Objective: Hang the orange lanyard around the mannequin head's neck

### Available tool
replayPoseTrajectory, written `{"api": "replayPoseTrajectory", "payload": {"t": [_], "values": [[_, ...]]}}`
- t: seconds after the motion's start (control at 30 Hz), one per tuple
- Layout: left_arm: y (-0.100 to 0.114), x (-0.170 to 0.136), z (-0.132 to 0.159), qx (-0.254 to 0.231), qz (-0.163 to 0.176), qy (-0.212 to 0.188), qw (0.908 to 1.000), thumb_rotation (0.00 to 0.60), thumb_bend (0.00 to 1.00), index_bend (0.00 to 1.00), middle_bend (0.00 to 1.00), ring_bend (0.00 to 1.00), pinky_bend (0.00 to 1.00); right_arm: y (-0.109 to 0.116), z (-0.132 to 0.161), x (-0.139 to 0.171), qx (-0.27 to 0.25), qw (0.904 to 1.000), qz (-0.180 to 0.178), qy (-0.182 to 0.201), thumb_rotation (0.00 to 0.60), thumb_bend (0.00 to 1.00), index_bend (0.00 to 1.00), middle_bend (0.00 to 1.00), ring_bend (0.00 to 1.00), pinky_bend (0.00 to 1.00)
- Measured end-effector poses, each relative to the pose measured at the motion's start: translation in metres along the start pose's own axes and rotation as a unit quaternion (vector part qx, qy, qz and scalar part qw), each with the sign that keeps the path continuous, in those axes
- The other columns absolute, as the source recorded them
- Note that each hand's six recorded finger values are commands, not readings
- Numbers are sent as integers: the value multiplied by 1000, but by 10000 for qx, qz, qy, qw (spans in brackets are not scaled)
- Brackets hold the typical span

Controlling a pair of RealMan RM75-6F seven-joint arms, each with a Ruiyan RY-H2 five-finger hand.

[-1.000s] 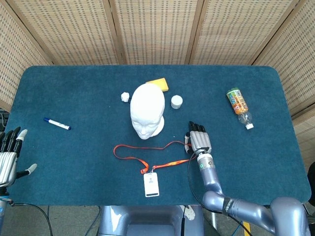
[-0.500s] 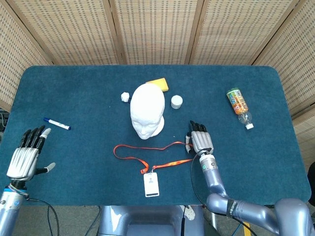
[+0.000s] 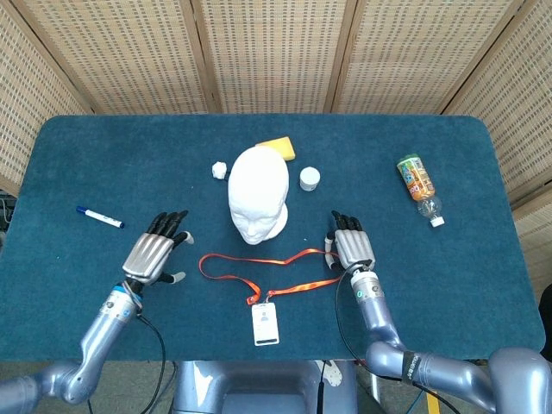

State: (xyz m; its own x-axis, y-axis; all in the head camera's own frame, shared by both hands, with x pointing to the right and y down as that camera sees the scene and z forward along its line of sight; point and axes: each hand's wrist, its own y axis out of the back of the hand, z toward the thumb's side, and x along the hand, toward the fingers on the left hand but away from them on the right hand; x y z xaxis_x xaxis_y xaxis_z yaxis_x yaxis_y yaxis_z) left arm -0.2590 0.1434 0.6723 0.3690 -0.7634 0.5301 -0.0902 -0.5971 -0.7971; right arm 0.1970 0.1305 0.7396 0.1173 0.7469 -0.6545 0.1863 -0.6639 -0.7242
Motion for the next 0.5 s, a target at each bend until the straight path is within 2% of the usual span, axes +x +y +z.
{"api": "replayPoseTrajectory", "payload": {"t": [0.2, 0.5], "values": [[-16, 28, 31, -87, -206, -112, 9997, 600, 249, 412, 0, 0, 0, -1, 3, -1, -79, 10000, 60, 2, 600, 434, 681, 0, 0, 0], [-34, 53, 35, 5, -412, 102, 9991, 600, 263, 453, 0, 0, 0, -5, 7, -3, -134, 9998, 150, 51, 600, 434, 683, 0, 0, 0]]}}
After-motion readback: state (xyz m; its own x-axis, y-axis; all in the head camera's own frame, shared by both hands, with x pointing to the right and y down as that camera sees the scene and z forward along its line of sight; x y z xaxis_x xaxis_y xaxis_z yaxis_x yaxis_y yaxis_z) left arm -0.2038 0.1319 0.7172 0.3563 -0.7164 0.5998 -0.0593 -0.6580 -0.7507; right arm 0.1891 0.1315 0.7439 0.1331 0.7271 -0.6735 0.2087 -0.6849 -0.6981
